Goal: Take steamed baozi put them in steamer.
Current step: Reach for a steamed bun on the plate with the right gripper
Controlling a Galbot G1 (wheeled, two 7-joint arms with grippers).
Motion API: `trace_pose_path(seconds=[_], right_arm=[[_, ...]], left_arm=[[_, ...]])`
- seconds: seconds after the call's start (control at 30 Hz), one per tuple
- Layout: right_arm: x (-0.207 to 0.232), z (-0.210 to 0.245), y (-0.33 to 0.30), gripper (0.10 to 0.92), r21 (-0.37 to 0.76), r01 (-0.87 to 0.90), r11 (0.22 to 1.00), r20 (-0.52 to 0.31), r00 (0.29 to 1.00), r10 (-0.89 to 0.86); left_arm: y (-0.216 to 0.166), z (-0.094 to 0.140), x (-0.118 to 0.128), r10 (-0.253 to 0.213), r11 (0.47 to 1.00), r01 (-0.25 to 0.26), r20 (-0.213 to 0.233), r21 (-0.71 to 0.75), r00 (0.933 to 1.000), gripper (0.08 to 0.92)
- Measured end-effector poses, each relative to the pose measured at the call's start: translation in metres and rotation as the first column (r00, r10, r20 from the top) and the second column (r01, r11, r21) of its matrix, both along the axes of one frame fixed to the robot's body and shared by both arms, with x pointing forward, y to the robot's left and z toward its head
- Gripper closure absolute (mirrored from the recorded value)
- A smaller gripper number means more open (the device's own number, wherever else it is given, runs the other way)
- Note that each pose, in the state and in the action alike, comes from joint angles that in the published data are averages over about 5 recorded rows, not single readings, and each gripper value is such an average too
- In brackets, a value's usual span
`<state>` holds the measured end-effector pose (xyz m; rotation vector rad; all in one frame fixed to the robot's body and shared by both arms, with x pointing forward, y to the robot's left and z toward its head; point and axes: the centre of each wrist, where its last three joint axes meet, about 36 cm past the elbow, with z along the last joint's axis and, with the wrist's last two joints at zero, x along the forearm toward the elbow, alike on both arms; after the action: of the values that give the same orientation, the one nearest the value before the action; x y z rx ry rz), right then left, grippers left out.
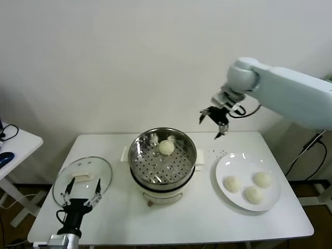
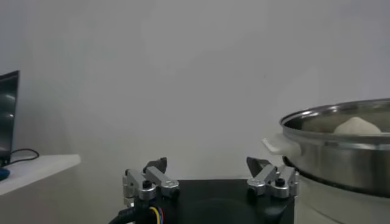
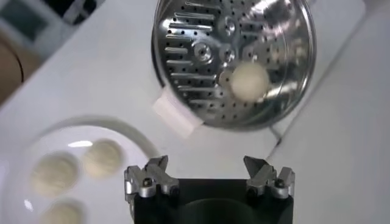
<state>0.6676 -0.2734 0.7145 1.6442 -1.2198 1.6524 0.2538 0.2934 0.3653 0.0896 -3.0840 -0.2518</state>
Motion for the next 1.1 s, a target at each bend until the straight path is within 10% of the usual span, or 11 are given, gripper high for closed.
trace_pose_path(seconds=[0.43,1.1], right_arm=[[-0.033,-0.098,-0.115,0.2,0.014,0.308,0.951,-0.148,0.942,-0.302],[-0.051,-0.228,-0.115,0.2,-0.04,0.393,0.919,-0.201,0.898,-0.392]], left_arm=[[0.001,0.003,-0.004,0.005,1.0,-0.005,0.003,-0.001,1.0,0.177],[0.004,-0.006,-0.004,0.019,1.0,-0.019,-0.013,-0.005,0.9997,0.177]])
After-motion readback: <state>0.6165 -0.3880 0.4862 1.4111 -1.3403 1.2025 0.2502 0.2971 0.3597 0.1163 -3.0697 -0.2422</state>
